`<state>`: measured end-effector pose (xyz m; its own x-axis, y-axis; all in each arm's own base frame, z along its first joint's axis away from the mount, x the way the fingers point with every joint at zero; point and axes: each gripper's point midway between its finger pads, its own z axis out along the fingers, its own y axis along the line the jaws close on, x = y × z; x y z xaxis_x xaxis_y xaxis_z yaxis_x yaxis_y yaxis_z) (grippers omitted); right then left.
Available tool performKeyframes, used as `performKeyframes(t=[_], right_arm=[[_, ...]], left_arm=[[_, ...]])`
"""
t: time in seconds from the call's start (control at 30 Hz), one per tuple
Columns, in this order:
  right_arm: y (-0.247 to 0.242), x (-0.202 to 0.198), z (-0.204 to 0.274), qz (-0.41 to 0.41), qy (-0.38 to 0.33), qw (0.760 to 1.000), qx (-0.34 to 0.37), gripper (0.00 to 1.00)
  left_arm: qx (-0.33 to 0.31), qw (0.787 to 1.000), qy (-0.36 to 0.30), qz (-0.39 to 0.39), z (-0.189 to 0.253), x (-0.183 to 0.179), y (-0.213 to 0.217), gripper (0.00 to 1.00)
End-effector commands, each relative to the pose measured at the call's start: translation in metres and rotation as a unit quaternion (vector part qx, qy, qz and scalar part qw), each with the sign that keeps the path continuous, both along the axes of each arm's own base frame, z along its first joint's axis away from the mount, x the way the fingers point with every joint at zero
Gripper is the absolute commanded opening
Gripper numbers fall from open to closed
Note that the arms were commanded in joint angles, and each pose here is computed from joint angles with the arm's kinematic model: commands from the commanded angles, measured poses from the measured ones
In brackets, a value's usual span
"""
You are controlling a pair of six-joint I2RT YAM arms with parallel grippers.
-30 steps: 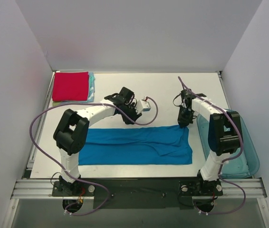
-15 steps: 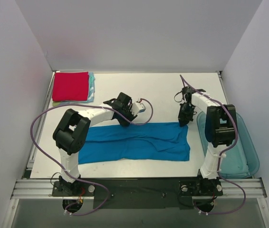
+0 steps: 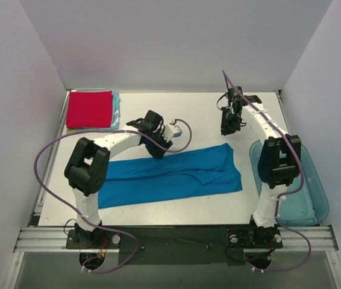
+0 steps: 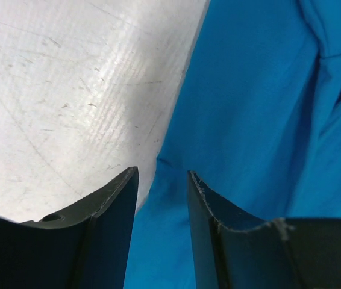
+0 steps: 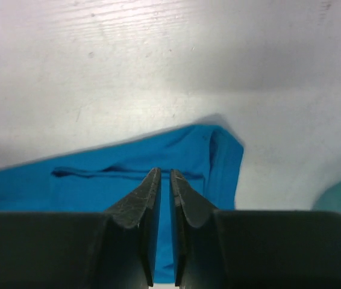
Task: Fold and stack the t-shirts
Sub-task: Rotate the tshirt 85 degrees
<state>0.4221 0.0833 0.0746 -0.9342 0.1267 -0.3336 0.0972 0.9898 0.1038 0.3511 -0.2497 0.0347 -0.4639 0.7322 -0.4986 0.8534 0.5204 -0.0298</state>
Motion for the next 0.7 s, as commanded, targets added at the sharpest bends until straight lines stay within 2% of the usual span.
performKeyframes(t=[0.0, 0.13, 0.27, 0.47, 0.67], right_arm=[[0.0, -0.035, 0.054, 0.005, -0.038, 0.999, -0.018, 0.01], [0.026, -0.084, 0.021, 0.018, 0.024, 1.0, 0.003, 0.0], [0.016, -0.109, -0.025, -0.02, 0.082, 0.996, 0.003, 0.0], [0.008, -0.106, -0.065, -0.015, 0.129, 0.992, -0.007, 0.0], [0.007, -0.077, -0.033, 0.006, 0.089, 0.996, -0.019, 0.0]], left_arm=[[-0.034, 0.999, -0.042, -0.007, 0.061, 0.015, -0.004, 0.48], [-0.032, 0.998, -0.048, 0.006, 0.068, 0.017, 0.005, 0.48], [-0.03, 0.998, -0.051, 0.014, 0.074, 0.017, 0.013, 0.49], [-0.013, 0.998, -0.061, 0.011, 0.081, 0.013, 0.029, 0.49], [-0.007, 0.997, -0.072, 0.025, 0.088, 0.019, 0.046, 0.49]])
